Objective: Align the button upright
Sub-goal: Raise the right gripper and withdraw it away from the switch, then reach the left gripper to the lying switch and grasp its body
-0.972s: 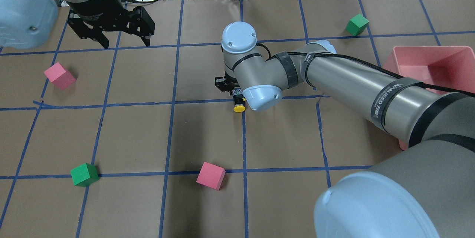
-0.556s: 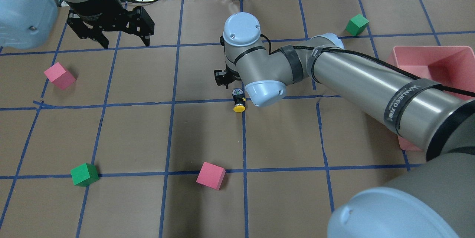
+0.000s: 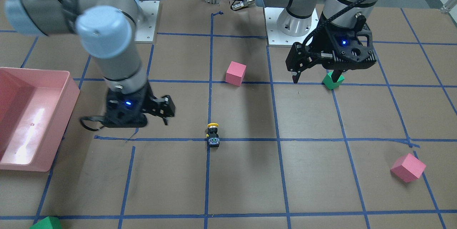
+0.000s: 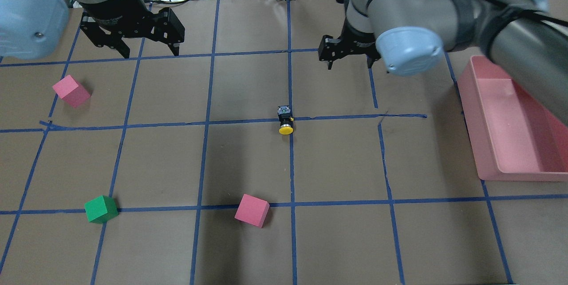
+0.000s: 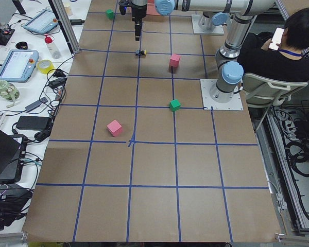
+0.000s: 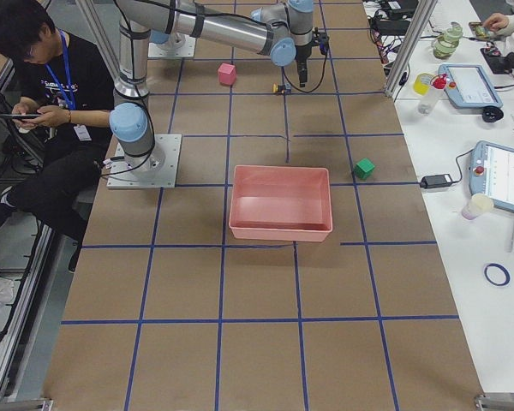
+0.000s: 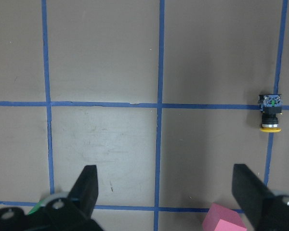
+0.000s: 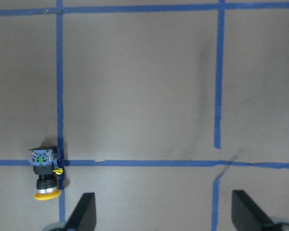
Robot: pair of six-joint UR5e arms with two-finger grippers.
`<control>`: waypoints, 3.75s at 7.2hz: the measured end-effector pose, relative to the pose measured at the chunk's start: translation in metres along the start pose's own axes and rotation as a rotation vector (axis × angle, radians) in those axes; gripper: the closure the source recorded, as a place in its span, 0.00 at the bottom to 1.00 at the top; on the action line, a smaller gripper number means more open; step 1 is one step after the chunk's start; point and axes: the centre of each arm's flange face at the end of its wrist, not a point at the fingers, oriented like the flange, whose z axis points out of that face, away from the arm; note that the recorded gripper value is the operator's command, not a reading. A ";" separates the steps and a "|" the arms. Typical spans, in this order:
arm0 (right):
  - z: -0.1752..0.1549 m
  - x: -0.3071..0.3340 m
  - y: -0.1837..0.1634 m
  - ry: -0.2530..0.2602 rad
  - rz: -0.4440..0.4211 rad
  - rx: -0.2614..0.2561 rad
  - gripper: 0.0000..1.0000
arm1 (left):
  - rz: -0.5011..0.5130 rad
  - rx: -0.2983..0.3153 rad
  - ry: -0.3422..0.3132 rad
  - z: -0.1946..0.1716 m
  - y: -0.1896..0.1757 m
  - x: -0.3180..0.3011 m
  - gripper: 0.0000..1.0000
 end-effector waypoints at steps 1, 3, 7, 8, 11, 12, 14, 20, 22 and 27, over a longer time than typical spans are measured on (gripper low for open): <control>-0.043 0.018 0.008 0.007 0.011 -0.024 0.00 | 0.000 0.000 0.000 0.000 0.000 0.000 0.00; -0.112 0.027 0.025 0.017 0.019 -0.057 0.00 | 0.000 -0.001 0.001 0.000 0.000 0.000 0.00; -0.137 0.033 0.037 0.060 0.017 -0.036 0.00 | -0.001 -0.001 -0.001 0.000 0.000 0.000 0.00; -0.133 0.033 0.038 0.063 0.017 -0.045 0.00 | -0.001 -0.001 -0.001 0.000 0.000 -0.001 0.00; -0.128 0.034 0.040 0.064 0.022 -0.054 0.00 | 0.004 -0.001 0.003 0.001 0.001 0.001 0.00; -0.128 0.034 0.040 0.064 0.022 -0.054 0.00 | 0.005 0.000 0.007 0.001 0.003 0.002 0.00; -0.127 0.034 0.039 0.064 0.023 -0.054 0.00 | 0.012 -0.012 0.017 0.007 0.010 0.009 0.00; -0.127 0.034 0.039 0.064 0.024 -0.054 0.00 | -0.134 0.300 0.050 0.134 0.088 0.108 0.00; -0.127 0.034 0.039 0.064 0.024 -0.054 0.00 | -0.220 0.411 0.086 0.181 0.128 0.131 0.00; -0.127 0.034 0.040 0.064 0.024 -0.056 0.00 | -0.185 0.593 0.195 0.266 0.142 0.182 0.00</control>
